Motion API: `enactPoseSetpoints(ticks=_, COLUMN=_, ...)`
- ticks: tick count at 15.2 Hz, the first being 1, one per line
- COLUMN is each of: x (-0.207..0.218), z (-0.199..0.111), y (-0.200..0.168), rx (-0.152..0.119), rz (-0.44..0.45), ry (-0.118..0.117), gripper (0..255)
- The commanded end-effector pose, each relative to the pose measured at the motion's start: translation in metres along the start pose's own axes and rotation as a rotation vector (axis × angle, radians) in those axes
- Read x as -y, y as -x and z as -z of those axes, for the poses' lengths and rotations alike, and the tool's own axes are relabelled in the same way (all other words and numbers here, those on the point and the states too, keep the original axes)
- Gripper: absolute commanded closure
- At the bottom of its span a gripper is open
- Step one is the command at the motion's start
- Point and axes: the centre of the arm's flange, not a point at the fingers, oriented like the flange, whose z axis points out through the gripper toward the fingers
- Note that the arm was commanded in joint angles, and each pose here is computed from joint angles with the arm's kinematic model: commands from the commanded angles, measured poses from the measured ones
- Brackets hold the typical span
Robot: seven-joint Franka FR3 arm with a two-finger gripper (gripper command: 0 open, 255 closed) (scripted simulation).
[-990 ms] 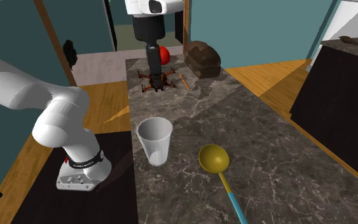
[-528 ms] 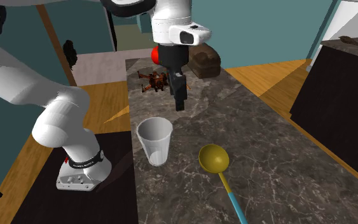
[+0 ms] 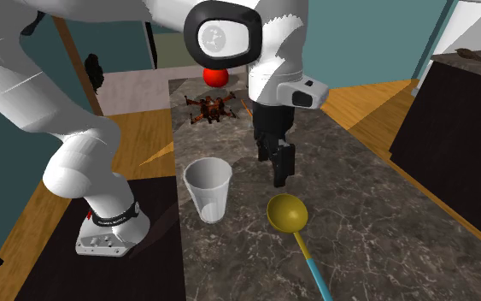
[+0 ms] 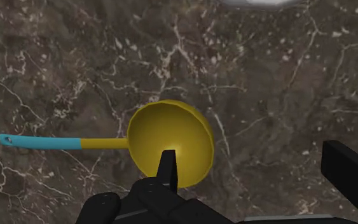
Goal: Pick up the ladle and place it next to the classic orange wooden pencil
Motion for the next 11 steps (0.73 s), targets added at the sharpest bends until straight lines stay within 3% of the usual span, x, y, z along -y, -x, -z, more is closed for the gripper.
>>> enactPoseSetpoints(ticks=1, x=-0.013, z=-0.021, y=-0.016, rx=0.006, rz=0.015, ry=0.008, gripper=0)
enactPoseSetpoints(ticks=11, x=-0.015, z=-0.063, y=-0.018, rx=0.007, rz=0.017, ry=0.008, gripper=0)
